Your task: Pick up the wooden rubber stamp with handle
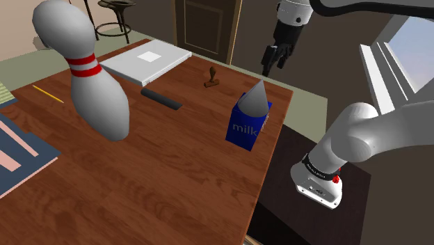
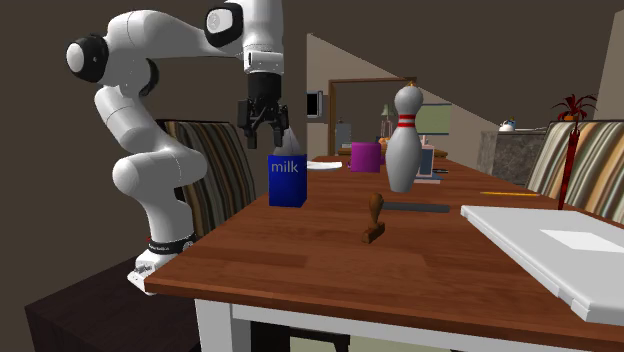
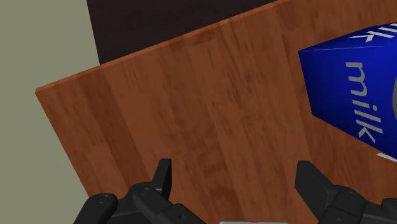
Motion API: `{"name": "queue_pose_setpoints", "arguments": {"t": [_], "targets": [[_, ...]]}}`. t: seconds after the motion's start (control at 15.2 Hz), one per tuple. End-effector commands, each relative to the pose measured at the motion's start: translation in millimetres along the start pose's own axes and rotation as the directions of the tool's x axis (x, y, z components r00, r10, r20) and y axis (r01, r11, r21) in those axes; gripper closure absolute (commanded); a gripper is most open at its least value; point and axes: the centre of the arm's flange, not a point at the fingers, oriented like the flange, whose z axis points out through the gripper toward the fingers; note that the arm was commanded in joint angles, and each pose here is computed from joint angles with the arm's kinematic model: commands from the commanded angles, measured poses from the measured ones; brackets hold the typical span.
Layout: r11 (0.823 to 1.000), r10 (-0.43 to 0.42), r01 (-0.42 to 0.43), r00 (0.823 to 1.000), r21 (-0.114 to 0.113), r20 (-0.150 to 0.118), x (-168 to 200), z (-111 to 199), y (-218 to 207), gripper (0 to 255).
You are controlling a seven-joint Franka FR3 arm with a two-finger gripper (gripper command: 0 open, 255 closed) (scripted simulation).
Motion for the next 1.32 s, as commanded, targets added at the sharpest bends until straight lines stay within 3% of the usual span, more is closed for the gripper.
{"name": "queue_pose_setpoints", "arguments": {"t": [0.0, 1.25], "targets": [[1.000, 0.000, 0.000, 1.000, 0.000, 0.000, 0.0, 0.0, 0.0, 0], [1.000, -0.020, 0.020, 0.999, 0.009, 0.044, 244.9, 65.8, -42.8, 0]]}}
